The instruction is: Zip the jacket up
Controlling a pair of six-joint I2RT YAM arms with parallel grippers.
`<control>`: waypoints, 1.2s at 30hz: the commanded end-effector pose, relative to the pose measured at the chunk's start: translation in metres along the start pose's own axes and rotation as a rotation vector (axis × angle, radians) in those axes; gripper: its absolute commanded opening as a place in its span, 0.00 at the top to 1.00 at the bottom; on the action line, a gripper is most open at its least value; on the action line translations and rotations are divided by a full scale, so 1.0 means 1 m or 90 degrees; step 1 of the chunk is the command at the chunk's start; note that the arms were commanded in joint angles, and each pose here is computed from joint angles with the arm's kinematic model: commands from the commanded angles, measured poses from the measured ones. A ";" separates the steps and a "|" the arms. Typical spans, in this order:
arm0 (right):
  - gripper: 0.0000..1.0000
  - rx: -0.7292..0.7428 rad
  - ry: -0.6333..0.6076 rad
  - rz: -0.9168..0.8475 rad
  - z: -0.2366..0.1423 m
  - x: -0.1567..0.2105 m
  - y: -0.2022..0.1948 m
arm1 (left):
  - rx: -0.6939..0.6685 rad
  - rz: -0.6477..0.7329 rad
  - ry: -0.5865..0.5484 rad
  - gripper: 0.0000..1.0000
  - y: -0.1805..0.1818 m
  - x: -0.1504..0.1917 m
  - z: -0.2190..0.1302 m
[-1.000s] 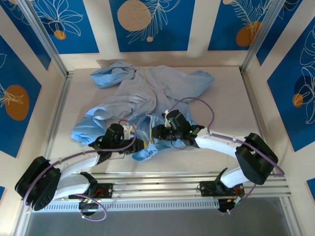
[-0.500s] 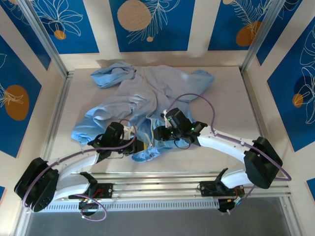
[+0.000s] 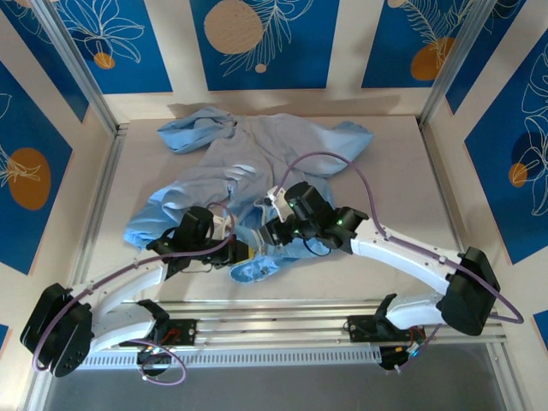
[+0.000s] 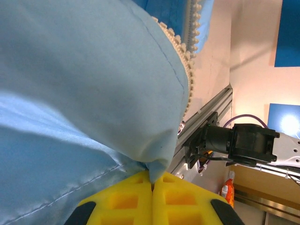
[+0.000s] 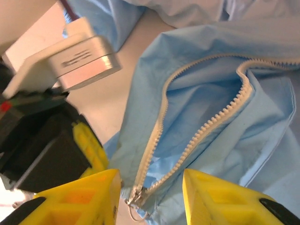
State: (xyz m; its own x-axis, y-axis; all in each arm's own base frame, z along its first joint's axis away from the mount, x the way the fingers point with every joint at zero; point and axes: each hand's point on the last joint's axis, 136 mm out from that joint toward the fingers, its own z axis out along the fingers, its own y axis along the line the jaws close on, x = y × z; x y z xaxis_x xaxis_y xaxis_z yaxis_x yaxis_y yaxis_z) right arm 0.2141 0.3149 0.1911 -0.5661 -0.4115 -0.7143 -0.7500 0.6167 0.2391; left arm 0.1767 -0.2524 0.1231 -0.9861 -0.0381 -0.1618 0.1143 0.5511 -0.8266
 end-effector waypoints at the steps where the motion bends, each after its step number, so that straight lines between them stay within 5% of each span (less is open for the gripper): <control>1: 0.59 0.029 0.012 -0.173 -0.007 0.013 0.004 | 0.019 0.014 0.004 1.00 -0.013 -0.004 -0.006; 9: 0.48 0.038 0.075 -0.328 0.010 0.056 0.019 | 0.021 0.013 0.000 1.00 -0.016 -0.008 -0.007; 23: 0.45 0.055 0.108 -0.356 0.039 0.070 0.015 | 0.025 0.015 0.002 1.00 -0.023 -0.012 -0.007; 36: 0.73 0.074 0.102 -0.353 0.035 0.066 0.007 | 0.024 0.011 -0.005 1.00 -0.018 -0.008 -0.008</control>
State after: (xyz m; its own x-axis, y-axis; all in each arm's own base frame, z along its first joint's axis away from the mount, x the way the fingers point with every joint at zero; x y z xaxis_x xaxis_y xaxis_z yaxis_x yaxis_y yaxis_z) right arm 0.1810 0.3178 0.1168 -0.1611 -0.7943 -0.5858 -0.9168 0.3403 -0.2093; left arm 0.1803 -0.2556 0.1356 -0.9874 -0.0332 -0.1550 0.1126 0.5412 -0.8333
